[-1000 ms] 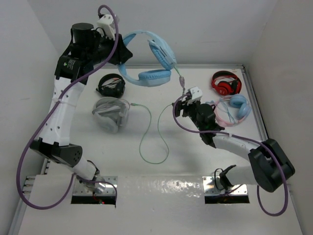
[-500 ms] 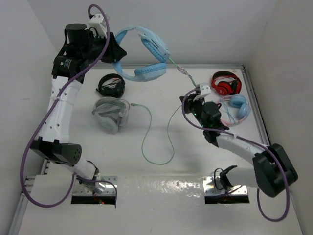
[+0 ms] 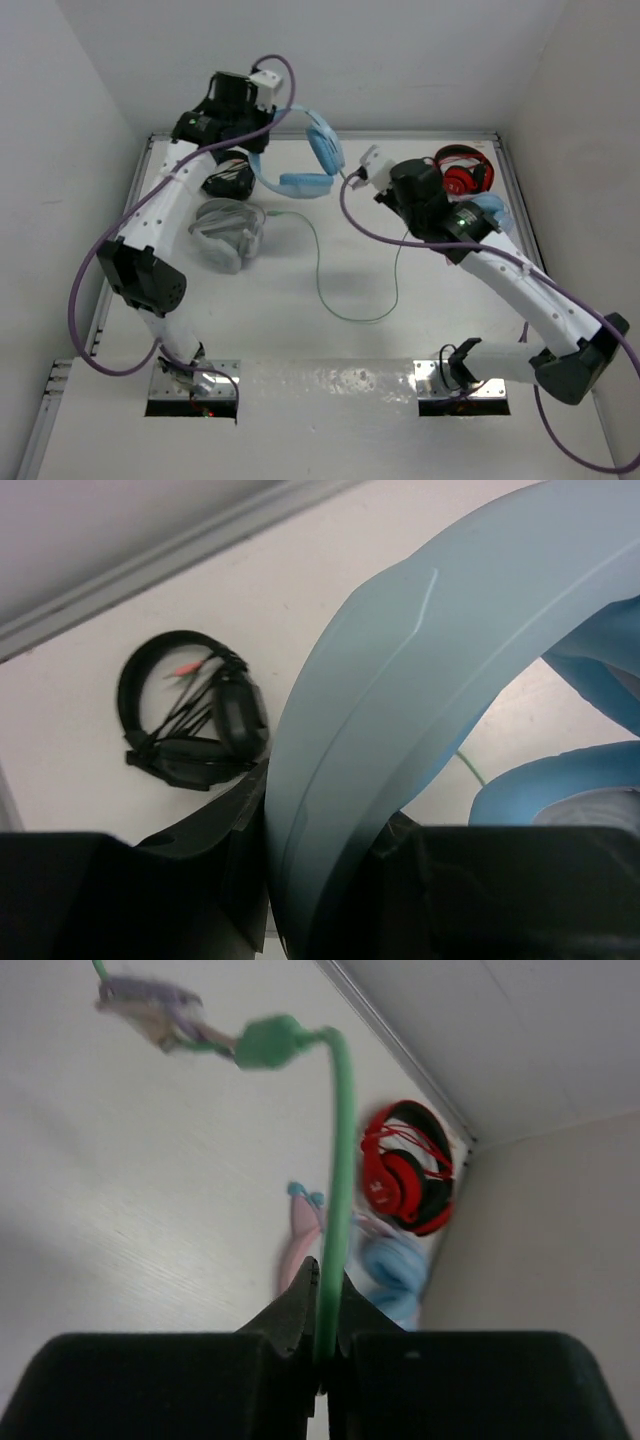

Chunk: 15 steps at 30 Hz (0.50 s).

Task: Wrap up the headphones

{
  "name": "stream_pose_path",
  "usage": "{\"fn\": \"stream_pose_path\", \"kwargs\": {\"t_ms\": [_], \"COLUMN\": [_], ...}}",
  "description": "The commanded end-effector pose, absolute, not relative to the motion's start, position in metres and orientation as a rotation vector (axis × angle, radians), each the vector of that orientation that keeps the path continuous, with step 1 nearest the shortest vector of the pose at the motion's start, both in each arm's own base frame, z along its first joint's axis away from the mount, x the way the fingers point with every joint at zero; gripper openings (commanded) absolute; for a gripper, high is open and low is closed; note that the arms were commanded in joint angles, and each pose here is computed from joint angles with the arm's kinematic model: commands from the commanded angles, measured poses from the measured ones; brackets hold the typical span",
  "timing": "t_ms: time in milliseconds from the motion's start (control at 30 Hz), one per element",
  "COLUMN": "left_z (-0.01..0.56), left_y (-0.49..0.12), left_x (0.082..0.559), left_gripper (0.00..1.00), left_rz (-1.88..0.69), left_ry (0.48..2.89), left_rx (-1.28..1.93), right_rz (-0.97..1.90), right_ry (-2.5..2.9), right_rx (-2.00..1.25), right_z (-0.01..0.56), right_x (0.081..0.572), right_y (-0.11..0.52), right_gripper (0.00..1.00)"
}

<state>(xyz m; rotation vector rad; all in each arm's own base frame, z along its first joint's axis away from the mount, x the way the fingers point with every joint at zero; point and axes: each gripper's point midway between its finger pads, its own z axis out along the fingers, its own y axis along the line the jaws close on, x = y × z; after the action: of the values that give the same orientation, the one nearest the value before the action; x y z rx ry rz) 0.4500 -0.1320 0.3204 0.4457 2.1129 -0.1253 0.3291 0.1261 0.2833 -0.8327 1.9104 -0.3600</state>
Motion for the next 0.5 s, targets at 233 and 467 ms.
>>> {"fn": "stream_pose_path", "kwargs": {"t_ms": [233,467], "left_z": [0.287,0.270], "left_y": [-0.213,-0.267], "left_x": [0.430,0.387], "left_gripper": [0.00,0.00], "left_rz": [-0.095,-0.295], "left_ry": [2.033,1.944], "left_rx": [0.851,1.151], "right_rz": [-0.751,-0.558], "right_ry": [1.512,1.196], "right_rx": [-1.119,-1.117], "right_z": [0.371,0.414], "right_x": [0.325,0.324], "right_y": [0.181,0.238], "right_gripper": [0.00,0.11]}}
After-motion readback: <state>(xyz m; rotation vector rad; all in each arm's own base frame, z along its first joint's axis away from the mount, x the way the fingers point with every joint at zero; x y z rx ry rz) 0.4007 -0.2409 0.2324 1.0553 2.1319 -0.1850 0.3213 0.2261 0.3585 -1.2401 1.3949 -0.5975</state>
